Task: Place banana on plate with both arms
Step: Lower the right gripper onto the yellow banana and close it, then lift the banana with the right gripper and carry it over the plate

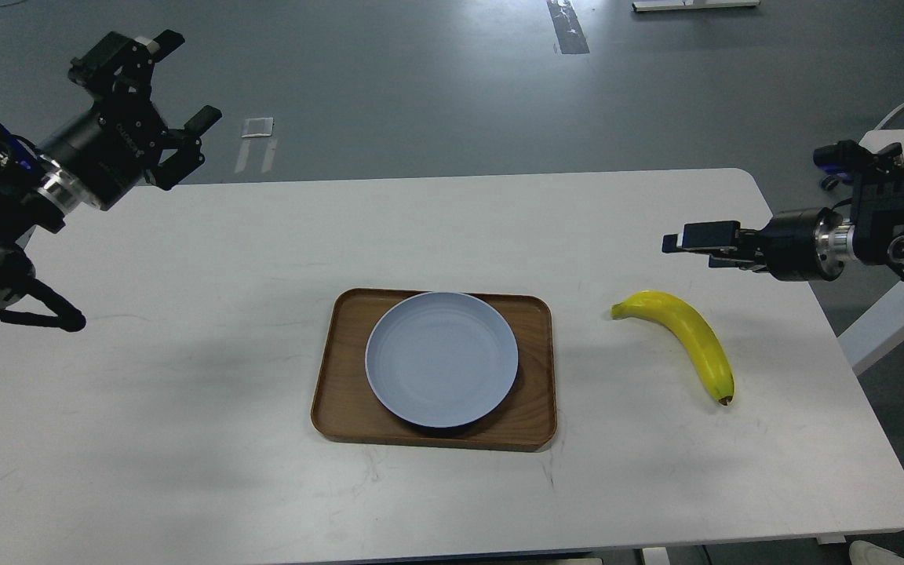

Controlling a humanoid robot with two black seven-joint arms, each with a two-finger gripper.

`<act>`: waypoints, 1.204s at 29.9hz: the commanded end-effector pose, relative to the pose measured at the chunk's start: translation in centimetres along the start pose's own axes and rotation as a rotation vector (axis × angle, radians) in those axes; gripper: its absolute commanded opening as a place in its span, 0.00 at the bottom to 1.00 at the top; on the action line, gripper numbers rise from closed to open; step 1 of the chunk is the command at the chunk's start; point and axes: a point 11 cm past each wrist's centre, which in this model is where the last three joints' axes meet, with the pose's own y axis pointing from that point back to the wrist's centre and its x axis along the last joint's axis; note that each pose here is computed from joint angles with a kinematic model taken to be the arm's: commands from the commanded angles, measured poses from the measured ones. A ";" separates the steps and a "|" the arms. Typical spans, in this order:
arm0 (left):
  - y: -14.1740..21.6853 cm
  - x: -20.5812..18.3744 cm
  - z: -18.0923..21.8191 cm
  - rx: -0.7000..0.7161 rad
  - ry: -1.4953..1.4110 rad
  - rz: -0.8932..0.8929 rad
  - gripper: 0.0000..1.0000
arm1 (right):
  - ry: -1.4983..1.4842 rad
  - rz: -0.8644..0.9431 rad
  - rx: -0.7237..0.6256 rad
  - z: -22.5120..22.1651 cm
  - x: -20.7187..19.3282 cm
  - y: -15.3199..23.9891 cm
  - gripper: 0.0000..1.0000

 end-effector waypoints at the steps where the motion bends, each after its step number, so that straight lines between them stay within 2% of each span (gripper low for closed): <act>1: 0.9 0.3 -1.2 0.013 0.034 0.025 0.99 | 0.113 -0.105 -0.079 0.0 -0.8 -1.3 1.00; 5: 1.7 0.1 -2.7 0.027 0.067 0.040 0.99 | 0.195 -0.166 -0.175 1.3 -1.5 -2.3 1.00; 14: 1.7 -0.5 -3.7 0.035 0.088 0.035 0.99 | 0.260 -0.195 -0.211 1.7 -2.2 -3.4 0.99; 20: 1.4 -0.7 -3.7 0.024 0.098 0.033 0.99 | 0.266 -0.210 -0.195 1.2 -2.7 -4.1 0.90; 26: 1.4 -0.7 -3.7 0.022 0.099 0.035 0.99 | 0.262 -0.237 -0.186 1.2 -3.9 -4.7 0.64; 27: 1.4 -0.6 -3.7 0.022 0.100 0.037 0.99 | 0.262 -0.240 -0.185 1.1 -4.0 -4.8 0.53; 28: 1.4 -0.7 -3.7 0.023 0.098 0.036 0.99 | 0.262 -0.240 -0.185 1.1 -4.0 -4.8 0.47; 29: 1.4 -0.6 -3.7 0.021 0.100 0.038 0.99 | 0.261 -0.243 -0.185 1.1 -4.0 -4.8 0.33; 30: 1.4 -0.6 -3.7 0.021 0.100 0.038 0.99 | 0.262 -0.246 -0.185 1.1 -4.1 -4.8 0.25; 36: 1.4 -0.6 -3.7 0.021 0.099 0.037 0.99 | 0.273 -0.227 -0.180 0.5 -3.0 -4.3 0.15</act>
